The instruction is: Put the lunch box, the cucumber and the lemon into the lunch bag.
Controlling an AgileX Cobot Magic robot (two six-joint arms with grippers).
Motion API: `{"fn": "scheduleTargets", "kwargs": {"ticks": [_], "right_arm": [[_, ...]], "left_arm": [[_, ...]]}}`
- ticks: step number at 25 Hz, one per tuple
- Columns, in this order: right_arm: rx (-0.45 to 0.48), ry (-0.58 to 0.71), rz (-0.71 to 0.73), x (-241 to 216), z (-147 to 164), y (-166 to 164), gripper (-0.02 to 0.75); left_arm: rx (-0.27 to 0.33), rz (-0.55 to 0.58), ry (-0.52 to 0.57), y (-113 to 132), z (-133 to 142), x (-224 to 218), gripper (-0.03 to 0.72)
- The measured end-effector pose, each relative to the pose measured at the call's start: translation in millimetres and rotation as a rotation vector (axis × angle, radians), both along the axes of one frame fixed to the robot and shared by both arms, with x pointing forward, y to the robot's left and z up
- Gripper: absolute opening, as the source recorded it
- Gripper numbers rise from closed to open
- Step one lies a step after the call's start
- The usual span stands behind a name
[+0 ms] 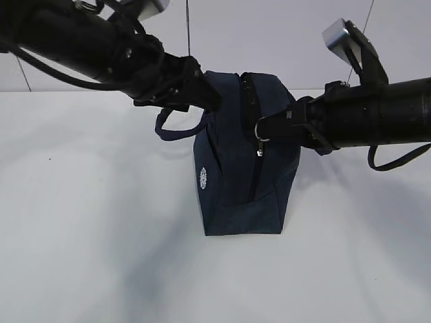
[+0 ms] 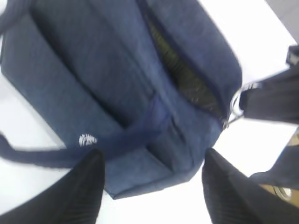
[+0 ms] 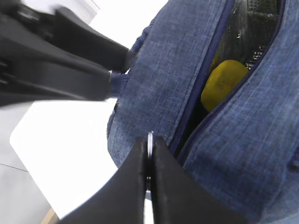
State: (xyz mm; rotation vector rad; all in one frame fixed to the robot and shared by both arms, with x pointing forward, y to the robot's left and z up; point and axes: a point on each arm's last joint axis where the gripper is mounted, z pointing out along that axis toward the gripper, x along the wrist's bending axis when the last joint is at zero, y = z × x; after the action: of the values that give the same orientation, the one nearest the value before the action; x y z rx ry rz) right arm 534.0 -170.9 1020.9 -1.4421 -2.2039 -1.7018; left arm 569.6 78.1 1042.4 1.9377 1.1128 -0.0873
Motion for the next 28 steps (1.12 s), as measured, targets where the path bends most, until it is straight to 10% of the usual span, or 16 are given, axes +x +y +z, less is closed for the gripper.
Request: {"fn": "scheduleTargets", "kwargs": {"ticks": [28], "right_arm": [[0.017, 0.002, 0.034, -2.5, 1.1, 2.1, 0.001]], "left_arm": [[0.071, 0.114, -0.076, -23.5, -62.4, -67.8, 0.472]]}}
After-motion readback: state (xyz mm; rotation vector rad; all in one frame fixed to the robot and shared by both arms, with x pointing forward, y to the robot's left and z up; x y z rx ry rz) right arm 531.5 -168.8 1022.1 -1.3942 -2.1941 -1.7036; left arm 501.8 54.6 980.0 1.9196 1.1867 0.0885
